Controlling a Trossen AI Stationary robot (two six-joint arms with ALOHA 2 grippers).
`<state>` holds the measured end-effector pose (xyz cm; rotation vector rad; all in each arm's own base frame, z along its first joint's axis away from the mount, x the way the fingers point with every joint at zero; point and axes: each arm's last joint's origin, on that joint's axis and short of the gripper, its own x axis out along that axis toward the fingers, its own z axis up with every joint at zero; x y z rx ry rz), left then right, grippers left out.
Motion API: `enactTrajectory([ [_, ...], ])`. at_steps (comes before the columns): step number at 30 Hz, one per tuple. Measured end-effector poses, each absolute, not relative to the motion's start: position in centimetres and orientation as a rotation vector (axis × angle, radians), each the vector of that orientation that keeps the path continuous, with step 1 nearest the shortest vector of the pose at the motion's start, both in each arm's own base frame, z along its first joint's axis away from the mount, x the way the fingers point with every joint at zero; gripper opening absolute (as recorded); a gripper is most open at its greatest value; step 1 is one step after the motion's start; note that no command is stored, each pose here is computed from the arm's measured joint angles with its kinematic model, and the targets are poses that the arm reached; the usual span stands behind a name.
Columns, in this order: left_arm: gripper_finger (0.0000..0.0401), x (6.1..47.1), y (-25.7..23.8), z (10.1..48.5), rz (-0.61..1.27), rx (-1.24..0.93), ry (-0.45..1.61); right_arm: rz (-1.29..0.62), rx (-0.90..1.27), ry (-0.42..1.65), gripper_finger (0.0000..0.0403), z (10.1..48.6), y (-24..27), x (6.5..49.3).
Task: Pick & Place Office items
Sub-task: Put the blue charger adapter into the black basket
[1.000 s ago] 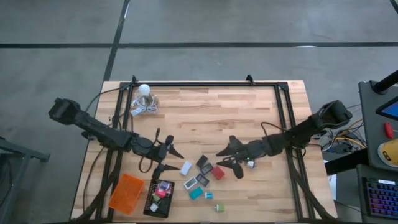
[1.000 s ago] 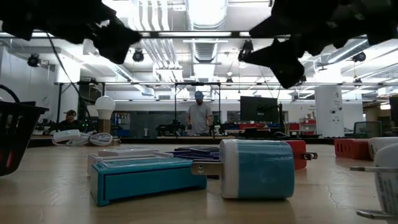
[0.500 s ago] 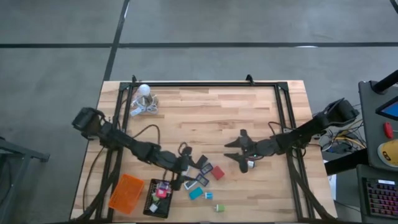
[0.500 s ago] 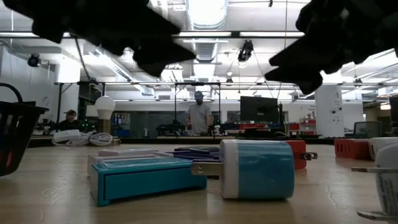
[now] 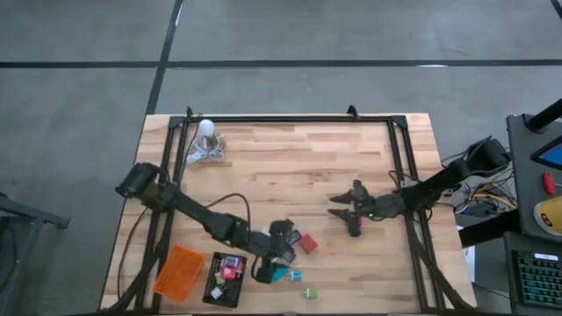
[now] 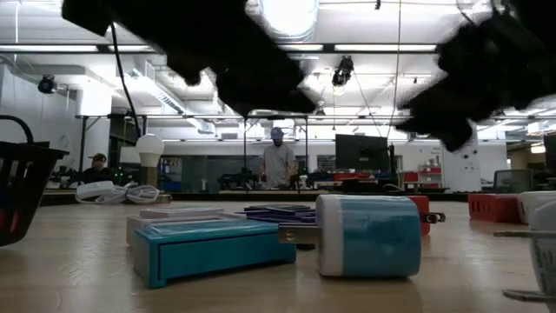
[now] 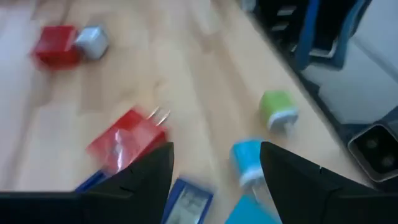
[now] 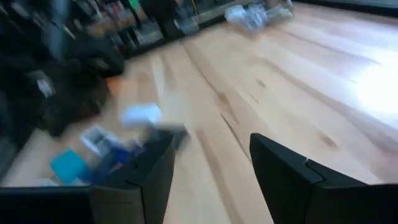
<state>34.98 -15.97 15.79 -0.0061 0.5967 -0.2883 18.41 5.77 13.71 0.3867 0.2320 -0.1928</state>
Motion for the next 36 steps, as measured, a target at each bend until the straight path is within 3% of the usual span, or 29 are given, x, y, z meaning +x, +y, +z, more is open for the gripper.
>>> enactTrajectory([
  [36,0.0243,35.1,-16.7,15.3,-0.419,-0.018,0.622,-0.168,0.325,0.247,0.0203,14.5,6.5,19.4],
])
